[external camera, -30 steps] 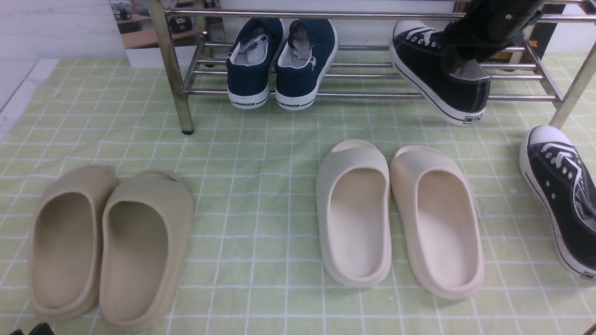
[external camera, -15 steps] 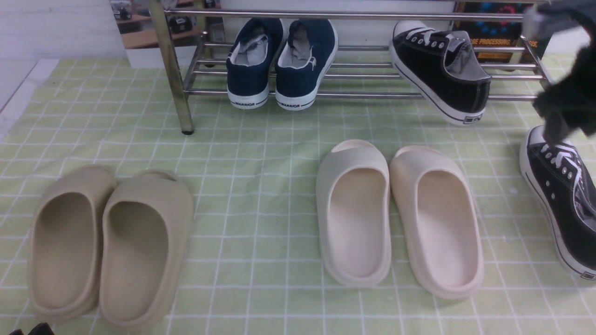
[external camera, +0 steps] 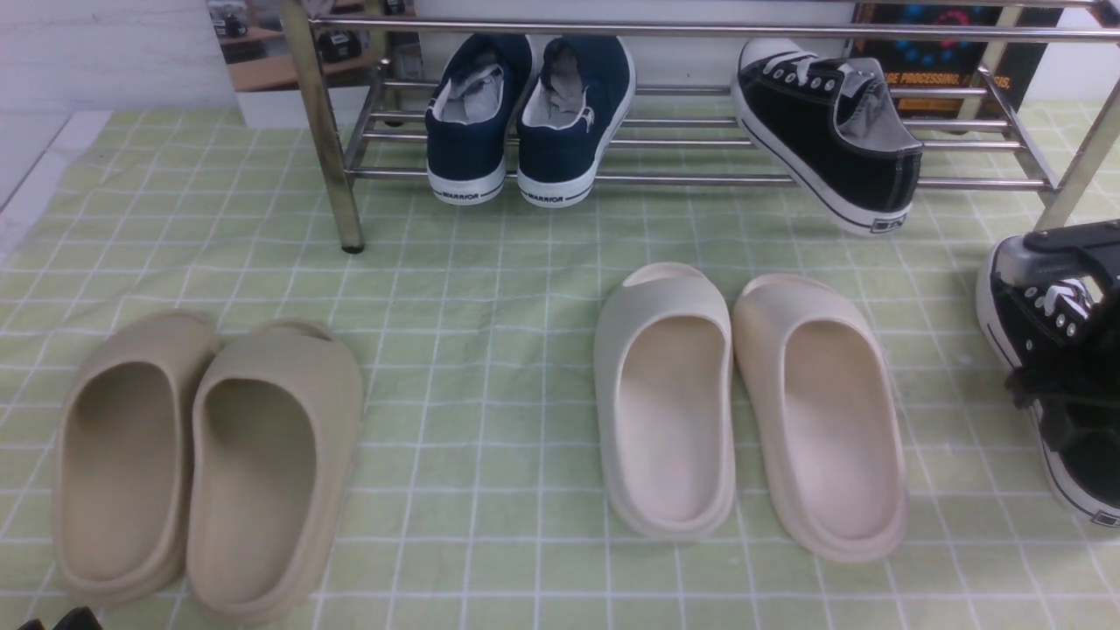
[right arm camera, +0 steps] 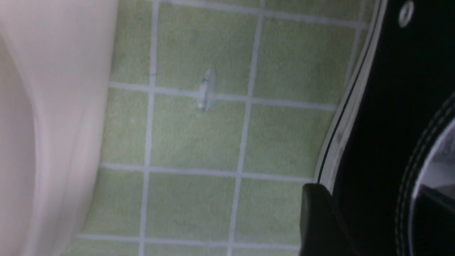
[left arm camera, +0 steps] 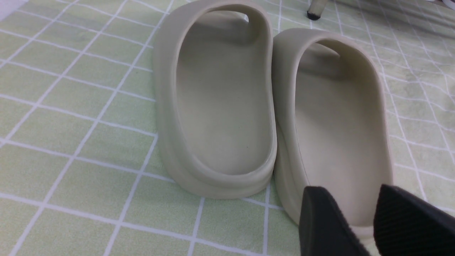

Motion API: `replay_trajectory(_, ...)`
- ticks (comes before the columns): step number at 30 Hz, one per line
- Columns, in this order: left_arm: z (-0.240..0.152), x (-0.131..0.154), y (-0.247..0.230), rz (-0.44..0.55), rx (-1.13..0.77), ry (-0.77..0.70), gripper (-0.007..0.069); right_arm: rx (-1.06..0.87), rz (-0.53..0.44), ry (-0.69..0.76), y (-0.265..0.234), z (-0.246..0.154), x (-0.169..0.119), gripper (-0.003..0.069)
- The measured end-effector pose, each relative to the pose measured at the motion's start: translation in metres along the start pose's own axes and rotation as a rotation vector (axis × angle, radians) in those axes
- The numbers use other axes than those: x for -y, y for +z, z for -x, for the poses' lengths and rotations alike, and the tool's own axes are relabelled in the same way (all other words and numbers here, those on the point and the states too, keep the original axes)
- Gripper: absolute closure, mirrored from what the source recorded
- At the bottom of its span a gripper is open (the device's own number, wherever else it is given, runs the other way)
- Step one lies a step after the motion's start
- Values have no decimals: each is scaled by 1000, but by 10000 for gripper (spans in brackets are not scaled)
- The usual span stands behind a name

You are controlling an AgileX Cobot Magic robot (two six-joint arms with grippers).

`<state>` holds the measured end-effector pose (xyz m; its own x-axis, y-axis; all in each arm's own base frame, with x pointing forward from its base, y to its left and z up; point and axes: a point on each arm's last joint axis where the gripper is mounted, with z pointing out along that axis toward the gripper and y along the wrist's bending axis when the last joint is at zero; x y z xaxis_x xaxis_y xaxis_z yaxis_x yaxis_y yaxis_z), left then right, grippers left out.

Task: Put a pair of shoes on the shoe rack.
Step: Use the right arm to grab the shoe closest to it, then use the right arm to put a shoe into the shoe rack

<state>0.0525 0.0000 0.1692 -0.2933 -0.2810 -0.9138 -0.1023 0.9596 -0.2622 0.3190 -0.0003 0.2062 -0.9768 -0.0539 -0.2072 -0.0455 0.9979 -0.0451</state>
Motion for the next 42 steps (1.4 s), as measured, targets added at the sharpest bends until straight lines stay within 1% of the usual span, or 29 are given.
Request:
replay_trajectory(3, 0, 0, 0, 0, 0, 0, 386, -12, -10, -11, 7, 1, 1, 350)
replay_trajectory(5, 0, 0, 0, 0, 0, 0, 386, -23, -12, -13, 13, 1, 1, 375)
replay_trajectory(7, 0, 0, 0, 0, 0, 0, 386, -32, -13, -15, 17, 2, 1, 442)
replay_trajectory(8, 0, 0, 0, 0, 0, 0, 386, -32, -13, -15, 17, 2, 1, 442)
replay_trajectory(9, 0, 0, 0, 0, 0, 0, 386, -32, -16, -18, 17, 2, 1, 505)
replay_trajectory(11, 0, 0, 0, 0, 0, 0, 386, -27, -18, -18, 13, 3, 1, 593)
replay_trajectory(13, 0, 0, 0, 0, 0, 0, 386, -25, -16, -15, 9, 4, 1, 634)
replay_trajectory(17, 0, 0, 0, 0, 0, 0, 386, -18, -2, -7, -24, 6, -1, 641)
replay_trajectory(19, 0, 0, 0, 0, 0, 0, 386, 18, -2, -39, -44, 10, -5, 641)
replay_trajectory(20, 0, 0, 0, 0, 0, 0, 386, 21, -2, -41, -45, 10, -5, 641)
replay_trajectory(21, 0, 0, 0, 0, 0, 0, 386, 67, 10, -71, -62, 15, -11, 641)
replay_trajectory(26, 0, 0, 0, 0, 0, 0, 386, 171, 32, -126, -87, 35, -20, 641)
replay_trajectory(33, 0, 0, 0, 0, 0, 0, 386, 226, -19, -160, -90, 69, -18, 641)
replay_trajectory(40, 0, 0, 0, 0, 0, 0, 386, 238, -89, -199, -71, 117, -14, 641)
replay_trajectory(42, 0, 0, 0, 0, 0, 0, 386, 237, -92, -214, -66, 124, -15, 641)
